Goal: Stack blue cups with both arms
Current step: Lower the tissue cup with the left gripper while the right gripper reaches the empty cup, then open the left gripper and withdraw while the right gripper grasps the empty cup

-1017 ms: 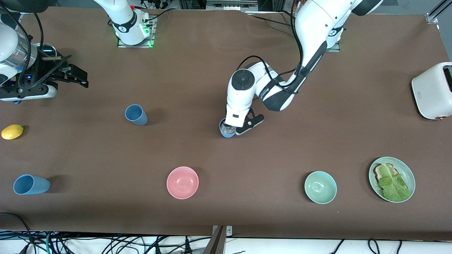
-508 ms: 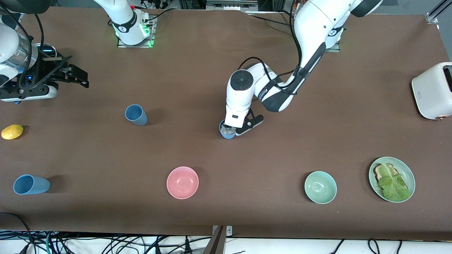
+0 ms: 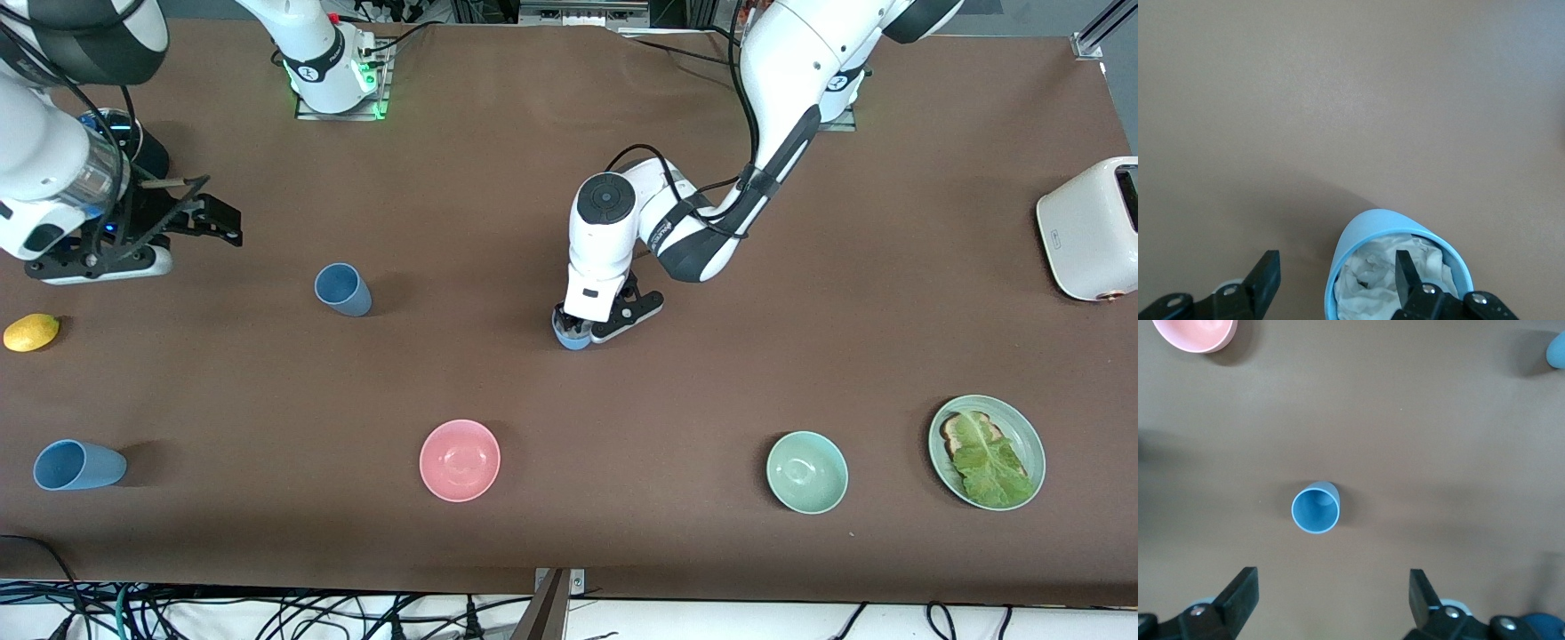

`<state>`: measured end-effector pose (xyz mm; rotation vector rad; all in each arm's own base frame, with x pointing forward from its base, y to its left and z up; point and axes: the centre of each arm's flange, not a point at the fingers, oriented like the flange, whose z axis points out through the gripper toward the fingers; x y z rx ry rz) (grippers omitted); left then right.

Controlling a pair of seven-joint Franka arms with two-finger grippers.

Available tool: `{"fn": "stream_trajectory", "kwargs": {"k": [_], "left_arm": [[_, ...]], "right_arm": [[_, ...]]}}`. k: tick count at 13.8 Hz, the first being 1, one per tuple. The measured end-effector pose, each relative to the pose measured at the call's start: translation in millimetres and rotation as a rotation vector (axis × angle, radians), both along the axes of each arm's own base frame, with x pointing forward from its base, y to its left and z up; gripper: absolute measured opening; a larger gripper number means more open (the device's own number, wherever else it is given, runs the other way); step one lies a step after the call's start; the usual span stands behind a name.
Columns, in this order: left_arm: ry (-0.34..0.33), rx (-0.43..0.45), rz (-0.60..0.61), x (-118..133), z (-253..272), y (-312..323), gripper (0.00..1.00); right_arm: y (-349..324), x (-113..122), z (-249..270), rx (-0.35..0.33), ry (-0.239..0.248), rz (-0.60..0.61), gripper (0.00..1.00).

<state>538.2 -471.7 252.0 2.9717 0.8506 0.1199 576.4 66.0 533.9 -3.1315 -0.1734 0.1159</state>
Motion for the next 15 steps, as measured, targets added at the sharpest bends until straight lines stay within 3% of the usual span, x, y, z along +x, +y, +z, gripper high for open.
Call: {"fn": "stream_trajectory", "kwargs": {"k": [2,3,8,12,15], "left_arm": [[-0.018,0.009,-0.012,2,2,0,0.91],[-0.021,0.008,-0.014,3,4,0,0.93],[-0.050,-0.004,-0.049,10,22,-1,0.99],[-0.081,-0.001,-0.091,12,50,2,1.00],[-0.048,0.015,-0.138,16,102,18,1.00]], "right_arm": [[0,3,-26,0.000,0.000,0.001,1.00],[0,3,-41,0.000,0.008,0.001,1.00],[-1,-6,-110,-0.002,0.019,0.000,1.00],[-7,-28,-171,-0.002,0.013,-0.009,1.00],[-11,-48,-201,-0.003,0.015,-0.011,1.00]]}}
